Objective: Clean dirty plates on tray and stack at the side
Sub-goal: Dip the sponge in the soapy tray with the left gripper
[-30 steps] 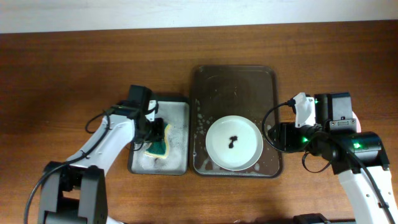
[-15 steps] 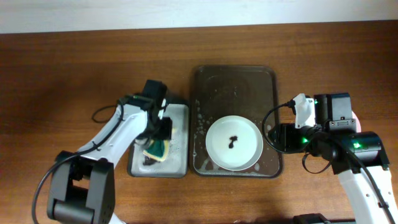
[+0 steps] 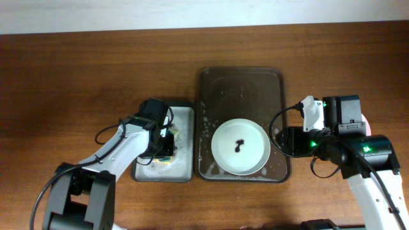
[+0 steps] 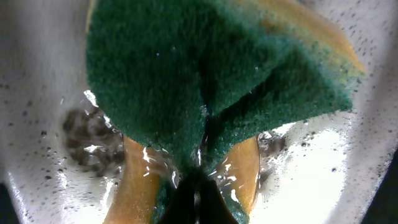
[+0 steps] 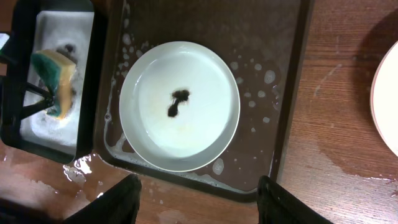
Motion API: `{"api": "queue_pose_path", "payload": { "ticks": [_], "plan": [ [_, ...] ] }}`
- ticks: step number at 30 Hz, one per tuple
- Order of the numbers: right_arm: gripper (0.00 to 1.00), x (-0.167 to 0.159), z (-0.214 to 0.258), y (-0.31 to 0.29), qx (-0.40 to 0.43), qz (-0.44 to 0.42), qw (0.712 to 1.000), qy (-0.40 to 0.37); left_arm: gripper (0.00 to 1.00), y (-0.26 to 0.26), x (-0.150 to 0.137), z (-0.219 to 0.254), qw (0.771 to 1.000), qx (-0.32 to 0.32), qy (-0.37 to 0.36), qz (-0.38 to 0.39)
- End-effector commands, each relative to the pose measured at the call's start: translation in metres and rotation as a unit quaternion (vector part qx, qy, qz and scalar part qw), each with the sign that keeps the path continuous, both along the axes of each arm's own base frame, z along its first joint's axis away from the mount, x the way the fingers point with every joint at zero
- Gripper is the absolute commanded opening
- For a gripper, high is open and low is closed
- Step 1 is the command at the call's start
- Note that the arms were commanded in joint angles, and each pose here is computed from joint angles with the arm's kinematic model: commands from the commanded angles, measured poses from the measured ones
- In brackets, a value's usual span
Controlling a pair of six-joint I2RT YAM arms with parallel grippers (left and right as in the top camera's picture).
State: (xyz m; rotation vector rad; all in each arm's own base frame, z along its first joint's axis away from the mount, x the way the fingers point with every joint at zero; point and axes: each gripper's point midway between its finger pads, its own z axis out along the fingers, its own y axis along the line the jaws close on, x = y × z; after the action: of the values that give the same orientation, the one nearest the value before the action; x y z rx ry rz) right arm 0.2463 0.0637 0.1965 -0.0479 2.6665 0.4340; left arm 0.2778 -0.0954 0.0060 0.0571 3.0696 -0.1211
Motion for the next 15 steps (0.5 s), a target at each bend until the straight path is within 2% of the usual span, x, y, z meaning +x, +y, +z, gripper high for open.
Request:
{"api": "queue_pose_path", "payload": {
  "ticks": [1, 2, 4, 5, 6, 8, 11, 14, 15],
  "plan": [
    [0.61, 0.001, 0.002, 0.001, -0.004, 0.005, 1.0, -0.004, 0.03, -0.012, 0.008, 0.005, 0.999, -0.025, 0.015, 0.017],
    [0.61, 0.0, 0.002, 0.001, -0.004, 0.005, 1.0, -0.003, 0.19, -0.015, 0.014, 0.015, 0.999, -0.03, 0.012, 0.017],
    [0.61, 0.0, 0.002, 0.001, -0.004, 0.005, 1.0, -0.003, 0.43, -0.019, 0.027, 0.043, 0.999, -0.031, 0.006, 0.016],
    [0.61, 0.0, 0.002, 0.001, -0.004, 0.005, 1.0, -0.003, 0.53, -0.019, 0.032, 0.06, 1.0, -0.027, 0.004, 0.014],
    [0.61, 0.0, 0.002, 0.001, -0.004, 0.005, 1.0, -0.003, 0.57, -0.02, 0.034, 0.065, 1.0, -0.028, 0.001, 0.007],
    [0.61, 0.0, 0.002, 0.001, -0.004, 0.005, 1.0, -0.003, 0.58, -0.015, 0.033, 0.062, 1.0, -0.012, 0.001, -0.003],
    [0.61, 0.0, 0.002, 0.001, -0.004, 0.005, 1.0, -0.002, 0.5, 0.005, 0.024, 0.046, 0.999, 0.041, 0.009, 0.001],
    [0.61, -0.001, 0.001, 0.001, -0.004, 0.005, 1.0, -0.001, 0.49, 0.006, 0.004, 0.014, 0.999, 0.03, 0.026, -0.001],
    [0.61, -0.001, 0.001, 0.001, -0.004, 0.005, 1.0, -0.001, 0.42, 0.002, 0.002, 0.005, 1.0, 0.016, 0.024, -0.001]
  ]
}}
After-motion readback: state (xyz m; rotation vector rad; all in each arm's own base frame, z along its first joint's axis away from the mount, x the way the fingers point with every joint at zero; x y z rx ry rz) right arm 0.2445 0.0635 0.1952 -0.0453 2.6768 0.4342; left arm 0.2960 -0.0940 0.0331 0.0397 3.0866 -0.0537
